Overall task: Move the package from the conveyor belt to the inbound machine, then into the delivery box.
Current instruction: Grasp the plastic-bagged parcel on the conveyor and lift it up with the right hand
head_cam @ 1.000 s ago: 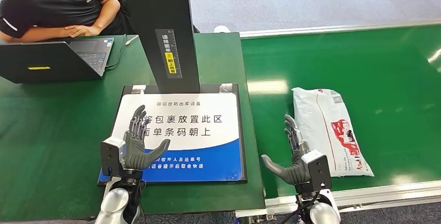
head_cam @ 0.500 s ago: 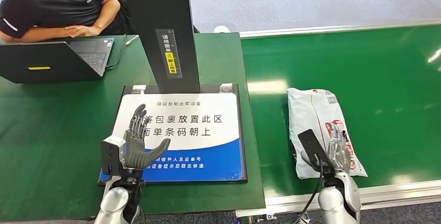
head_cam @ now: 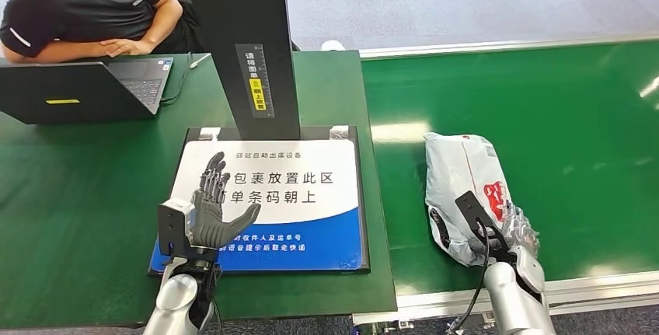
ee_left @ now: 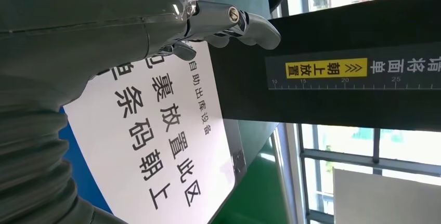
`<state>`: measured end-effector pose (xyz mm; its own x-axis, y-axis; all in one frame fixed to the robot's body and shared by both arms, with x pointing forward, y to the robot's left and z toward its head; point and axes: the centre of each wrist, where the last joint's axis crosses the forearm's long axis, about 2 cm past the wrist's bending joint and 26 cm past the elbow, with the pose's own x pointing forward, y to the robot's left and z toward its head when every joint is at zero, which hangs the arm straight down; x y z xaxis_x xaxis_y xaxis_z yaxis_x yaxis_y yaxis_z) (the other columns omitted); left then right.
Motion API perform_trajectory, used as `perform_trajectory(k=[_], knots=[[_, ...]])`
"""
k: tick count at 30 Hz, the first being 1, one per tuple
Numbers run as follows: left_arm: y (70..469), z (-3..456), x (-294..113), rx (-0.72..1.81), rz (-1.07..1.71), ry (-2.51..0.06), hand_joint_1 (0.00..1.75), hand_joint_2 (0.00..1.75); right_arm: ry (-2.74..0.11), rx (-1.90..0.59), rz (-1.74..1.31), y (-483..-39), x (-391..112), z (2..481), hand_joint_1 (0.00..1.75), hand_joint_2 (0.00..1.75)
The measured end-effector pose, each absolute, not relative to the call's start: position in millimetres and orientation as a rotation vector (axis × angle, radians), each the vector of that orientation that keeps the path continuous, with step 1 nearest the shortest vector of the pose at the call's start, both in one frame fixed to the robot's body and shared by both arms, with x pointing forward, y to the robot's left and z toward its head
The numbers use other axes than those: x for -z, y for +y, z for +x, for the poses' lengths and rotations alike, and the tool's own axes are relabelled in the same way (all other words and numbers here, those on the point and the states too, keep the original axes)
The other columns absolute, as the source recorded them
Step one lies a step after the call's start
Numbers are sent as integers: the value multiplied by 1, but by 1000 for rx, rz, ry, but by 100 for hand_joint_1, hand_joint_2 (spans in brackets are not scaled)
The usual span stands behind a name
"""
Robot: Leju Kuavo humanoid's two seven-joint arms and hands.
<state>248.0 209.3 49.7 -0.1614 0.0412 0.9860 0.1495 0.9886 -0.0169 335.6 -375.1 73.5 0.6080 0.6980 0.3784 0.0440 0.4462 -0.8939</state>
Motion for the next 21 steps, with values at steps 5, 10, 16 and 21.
perform_trajectory(k=[5, 10, 16, 21], knots=[[209, 248, -50, 95, -143, -1730, 0, 175, -826, -476, -1037, -374, -72, 338, 0, 175], [209, 248, -50, 95, -143, -1730, 0, 175, -820, -483, -1022, -373, -70, 338, 130, 175], [209, 248, -48, 94, -143, -1721, 0, 175, -868, -500, -916, -375, -65, 336, 175, 175], [209, 248, -47, 88, -145, -1718, 0, 175, -918, -484, -887, -378, -62, 334, 175, 175]])
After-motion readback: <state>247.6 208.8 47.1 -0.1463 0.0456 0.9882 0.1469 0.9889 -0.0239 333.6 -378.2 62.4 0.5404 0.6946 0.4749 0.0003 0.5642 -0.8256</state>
